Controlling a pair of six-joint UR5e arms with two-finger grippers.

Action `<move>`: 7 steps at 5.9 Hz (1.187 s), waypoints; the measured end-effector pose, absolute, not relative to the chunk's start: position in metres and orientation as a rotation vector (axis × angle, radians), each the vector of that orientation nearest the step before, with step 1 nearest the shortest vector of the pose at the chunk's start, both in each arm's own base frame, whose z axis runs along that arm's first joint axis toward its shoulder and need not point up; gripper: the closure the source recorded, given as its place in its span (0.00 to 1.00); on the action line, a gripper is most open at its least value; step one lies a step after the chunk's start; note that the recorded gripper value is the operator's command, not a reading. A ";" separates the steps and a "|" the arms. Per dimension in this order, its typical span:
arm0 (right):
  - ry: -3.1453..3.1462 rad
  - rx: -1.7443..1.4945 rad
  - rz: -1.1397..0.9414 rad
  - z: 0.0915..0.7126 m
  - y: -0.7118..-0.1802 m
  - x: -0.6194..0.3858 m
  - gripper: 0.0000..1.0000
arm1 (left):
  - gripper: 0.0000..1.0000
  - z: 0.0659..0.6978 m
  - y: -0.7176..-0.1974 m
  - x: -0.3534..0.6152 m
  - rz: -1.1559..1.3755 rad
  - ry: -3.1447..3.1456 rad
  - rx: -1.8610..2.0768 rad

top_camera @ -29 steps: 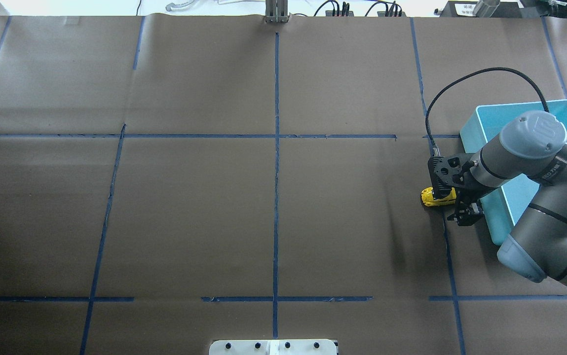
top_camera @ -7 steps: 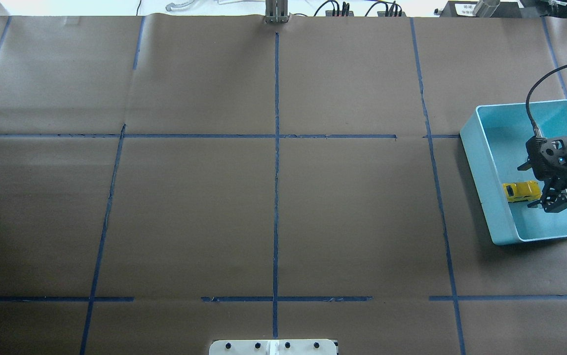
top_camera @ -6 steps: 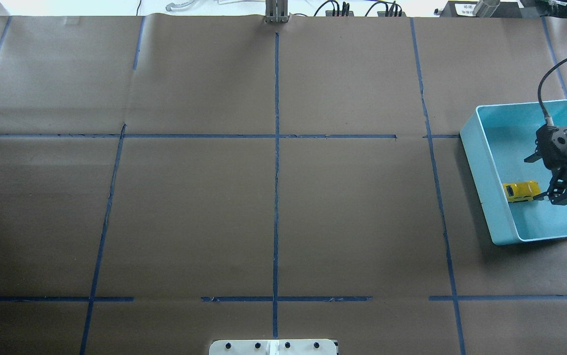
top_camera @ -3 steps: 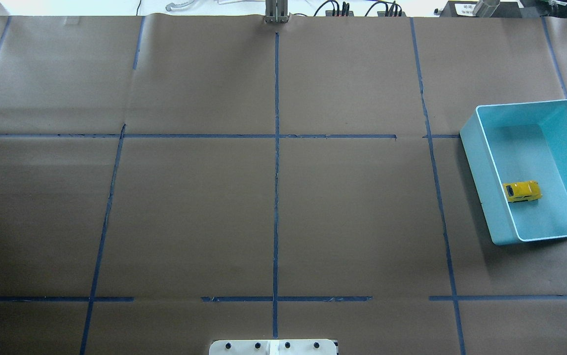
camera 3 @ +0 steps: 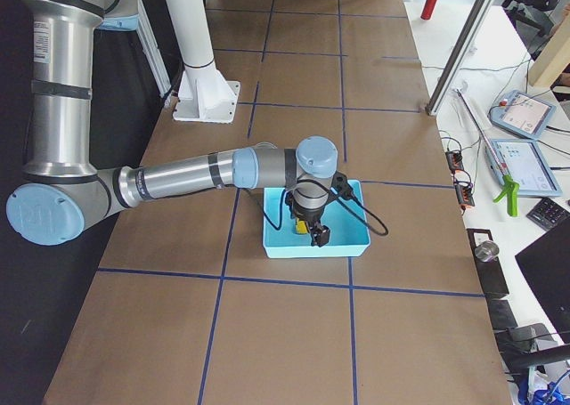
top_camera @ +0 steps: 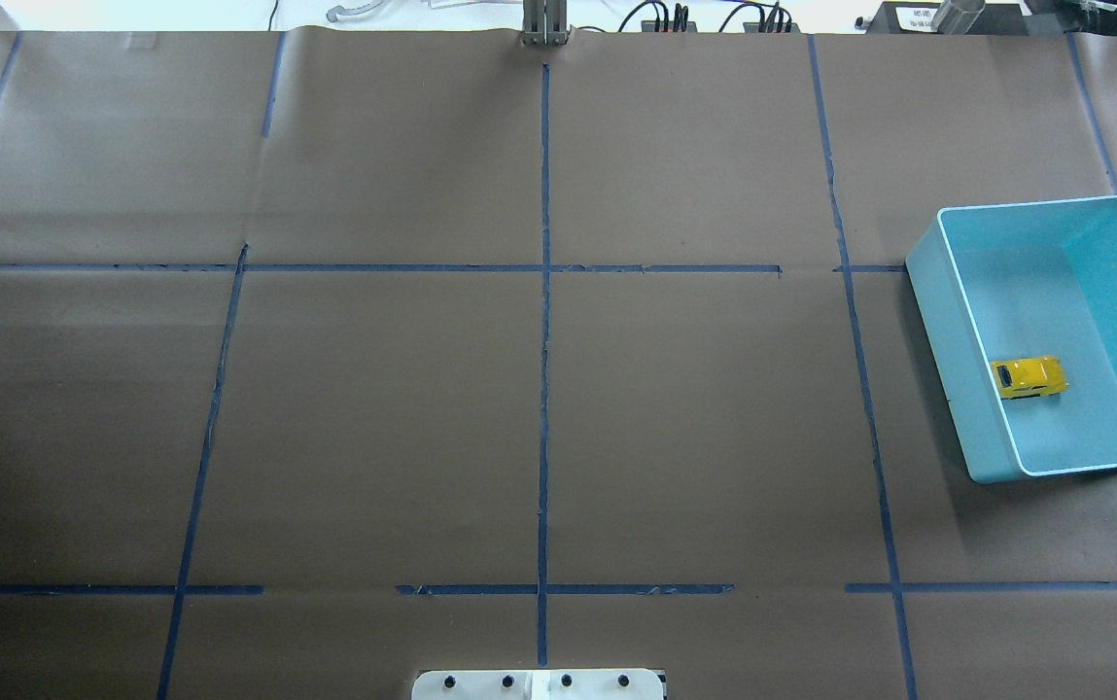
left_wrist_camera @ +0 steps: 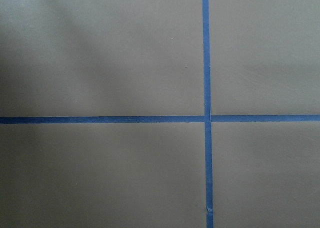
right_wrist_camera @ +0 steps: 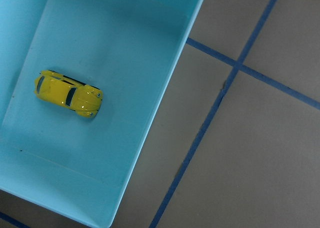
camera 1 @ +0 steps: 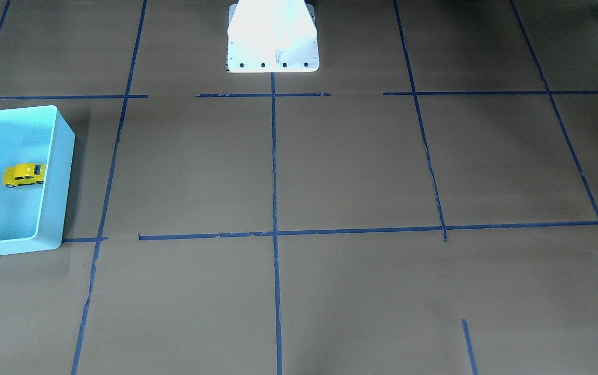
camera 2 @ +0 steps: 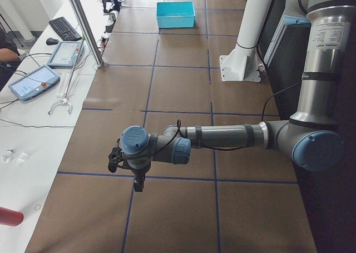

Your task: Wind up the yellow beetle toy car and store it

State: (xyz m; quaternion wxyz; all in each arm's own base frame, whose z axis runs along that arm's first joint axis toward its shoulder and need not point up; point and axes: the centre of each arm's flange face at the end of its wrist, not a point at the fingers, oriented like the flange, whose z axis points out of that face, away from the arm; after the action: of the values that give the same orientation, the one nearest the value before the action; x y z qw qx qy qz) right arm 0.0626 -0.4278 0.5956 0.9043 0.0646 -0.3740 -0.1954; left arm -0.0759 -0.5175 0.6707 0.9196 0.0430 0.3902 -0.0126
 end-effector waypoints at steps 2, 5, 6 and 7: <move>-0.786 -0.013 -0.153 0.645 -0.408 0.083 0.00 | 0.00 0.672 -0.517 -0.076 -0.027 0.801 0.087; -0.782 -0.040 -0.072 0.664 -0.412 0.087 0.00 | 0.00 0.673 -0.517 -0.076 -0.027 0.798 0.086; -0.779 -0.010 -0.083 0.672 -0.415 0.087 0.00 | 0.00 0.673 -0.517 -0.076 -0.027 0.798 0.086; -0.778 0.010 -0.093 0.675 -0.417 0.087 0.00 | 0.00 0.673 -0.517 -0.075 -0.025 0.798 0.084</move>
State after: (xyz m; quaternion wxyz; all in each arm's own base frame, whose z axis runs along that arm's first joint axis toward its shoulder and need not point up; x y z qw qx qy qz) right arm 0.0868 -0.4170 0.6748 0.9243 0.0049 -0.3790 -0.0452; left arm -0.0747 -0.5175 0.6726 0.9206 0.0411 0.3882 -0.0124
